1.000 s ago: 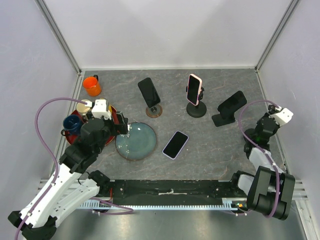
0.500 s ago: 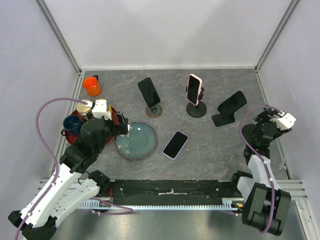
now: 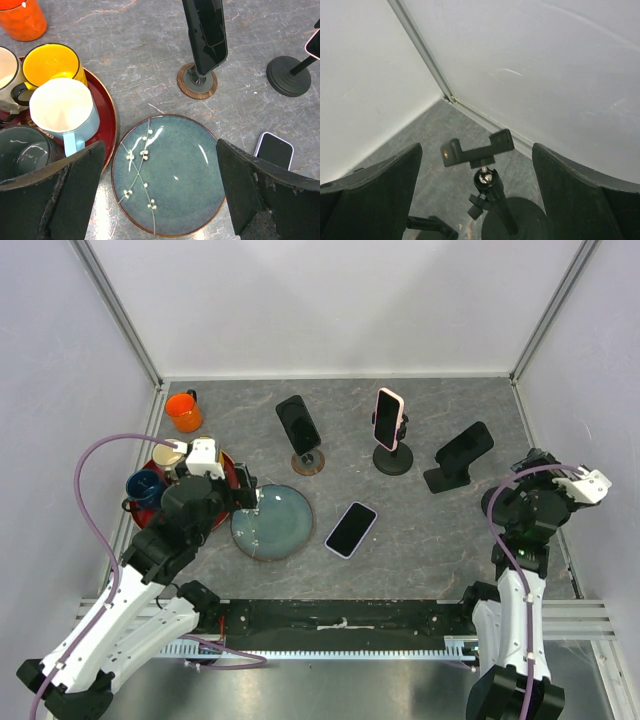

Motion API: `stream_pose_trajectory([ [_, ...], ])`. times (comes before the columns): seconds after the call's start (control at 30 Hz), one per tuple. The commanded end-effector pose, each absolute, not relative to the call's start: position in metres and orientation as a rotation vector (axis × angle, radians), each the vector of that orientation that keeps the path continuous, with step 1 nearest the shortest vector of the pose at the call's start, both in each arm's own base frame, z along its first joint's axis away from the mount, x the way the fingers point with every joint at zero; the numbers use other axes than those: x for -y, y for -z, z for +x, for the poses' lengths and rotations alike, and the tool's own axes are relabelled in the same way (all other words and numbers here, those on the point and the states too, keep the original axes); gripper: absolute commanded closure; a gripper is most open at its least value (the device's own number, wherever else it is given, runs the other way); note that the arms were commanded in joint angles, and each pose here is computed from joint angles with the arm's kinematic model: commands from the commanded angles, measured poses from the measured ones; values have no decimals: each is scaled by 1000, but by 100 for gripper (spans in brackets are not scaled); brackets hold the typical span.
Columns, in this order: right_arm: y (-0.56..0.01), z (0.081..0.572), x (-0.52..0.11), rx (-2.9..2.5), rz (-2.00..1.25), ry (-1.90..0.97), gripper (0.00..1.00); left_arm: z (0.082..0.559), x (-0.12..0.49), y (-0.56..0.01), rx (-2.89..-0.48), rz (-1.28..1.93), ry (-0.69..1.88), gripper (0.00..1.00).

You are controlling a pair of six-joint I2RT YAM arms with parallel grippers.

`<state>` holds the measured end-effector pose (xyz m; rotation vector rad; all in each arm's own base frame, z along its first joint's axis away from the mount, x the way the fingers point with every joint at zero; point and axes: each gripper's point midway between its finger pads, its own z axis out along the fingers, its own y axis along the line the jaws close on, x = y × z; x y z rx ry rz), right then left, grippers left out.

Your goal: Remove the phone from the phone stand

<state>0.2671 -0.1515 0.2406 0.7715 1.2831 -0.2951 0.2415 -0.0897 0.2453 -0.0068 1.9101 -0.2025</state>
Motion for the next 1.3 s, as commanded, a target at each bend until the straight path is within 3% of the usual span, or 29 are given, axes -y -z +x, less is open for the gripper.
stream_pose_trajectory([
  [0.0, -280, 267, 144, -1235, 738, 253, 2, 246, 89, -248, -1890, 5, 191, 2],
  [0.47, -345, 318, 40, -1395, 192, -55, 4, 248, 91, -244, -1909, 11, 189, 2],
  [0.87, -292, 363, -63, -1624, -233, -420, 6, 251, 93, -238, -1932, 20, 185, 2],
  [0.97, -282, 373, -66, -1643, -193, -465, 7, 251, 95, -236, -1940, 25, 190, 2],
  [1.27, -269, 394, 10, -1761, 159, -117, 8, 252, 94, -234, -1947, 24, 186, 2],
])
